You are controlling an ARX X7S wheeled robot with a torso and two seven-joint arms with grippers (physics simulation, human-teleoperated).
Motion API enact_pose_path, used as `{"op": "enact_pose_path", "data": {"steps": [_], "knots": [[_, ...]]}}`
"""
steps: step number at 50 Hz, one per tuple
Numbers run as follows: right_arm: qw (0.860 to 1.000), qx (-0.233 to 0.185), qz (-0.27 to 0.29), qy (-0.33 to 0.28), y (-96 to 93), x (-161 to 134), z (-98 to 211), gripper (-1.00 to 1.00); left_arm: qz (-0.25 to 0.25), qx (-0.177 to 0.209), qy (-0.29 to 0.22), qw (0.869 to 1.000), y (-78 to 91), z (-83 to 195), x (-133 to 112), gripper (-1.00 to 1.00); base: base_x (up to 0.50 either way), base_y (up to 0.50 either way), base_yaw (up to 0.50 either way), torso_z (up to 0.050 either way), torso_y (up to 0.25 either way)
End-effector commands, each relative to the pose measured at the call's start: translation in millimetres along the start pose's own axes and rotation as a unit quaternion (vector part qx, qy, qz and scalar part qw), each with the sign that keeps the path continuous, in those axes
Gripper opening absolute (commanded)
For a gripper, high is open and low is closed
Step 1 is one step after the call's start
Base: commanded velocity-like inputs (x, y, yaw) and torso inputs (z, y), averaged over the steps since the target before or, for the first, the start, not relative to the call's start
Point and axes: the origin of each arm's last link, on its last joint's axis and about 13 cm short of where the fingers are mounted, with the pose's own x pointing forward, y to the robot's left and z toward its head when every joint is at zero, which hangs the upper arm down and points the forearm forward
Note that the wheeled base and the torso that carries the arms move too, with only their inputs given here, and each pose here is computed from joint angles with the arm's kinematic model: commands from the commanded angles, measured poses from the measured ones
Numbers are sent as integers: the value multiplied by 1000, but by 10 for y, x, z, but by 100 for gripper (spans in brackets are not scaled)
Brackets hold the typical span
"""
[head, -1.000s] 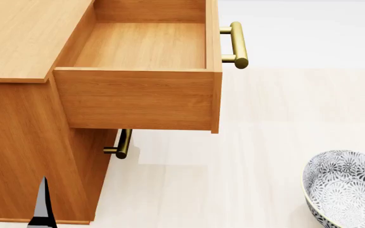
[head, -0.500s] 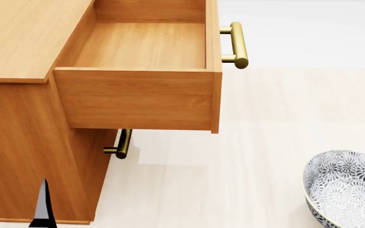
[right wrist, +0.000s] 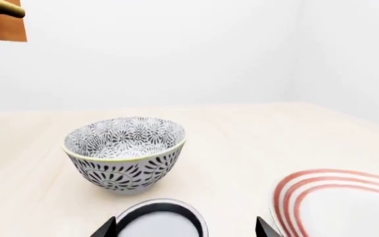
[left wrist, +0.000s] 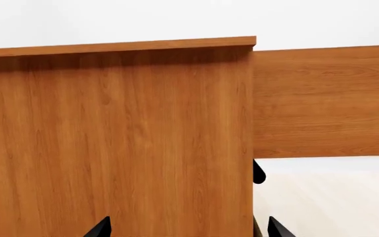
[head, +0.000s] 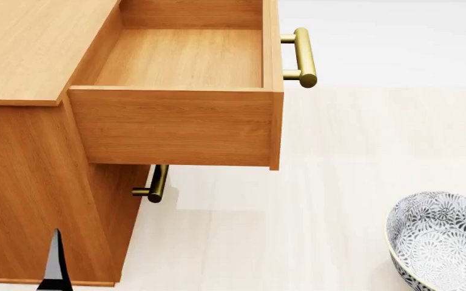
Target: Put the ketchup in the top drawer of the cabinet.
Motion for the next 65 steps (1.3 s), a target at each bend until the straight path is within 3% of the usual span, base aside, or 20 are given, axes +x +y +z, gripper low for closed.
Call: {"op": "enact_pose_path", "data": {"steps": [1, 19, 40, 65], "knots": [[1000, -7, 13, 14, 37, 18, -61, 100, 2, 0, 2, 1000, 6, -15, 3, 100, 0, 0, 0, 0, 0], [999, -8, 38, -17, 123, 65, 77, 100, 2, -2, 5, 1000, 7, -50, 6, 100, 0, 0, 0, 0, 0], [1000, -6, 5, 10, 53, 64, -59, 100, 3, -2, 6, 1000, 5, -44, 20, 100, 0, 0, 0, 0, 0], [1000, -2, 8, 22, 109, 131, -153, 100, 6, -3, 8, 1000, 16, -62, 35, 100, 0, 0, 0, 0, 0]]}}
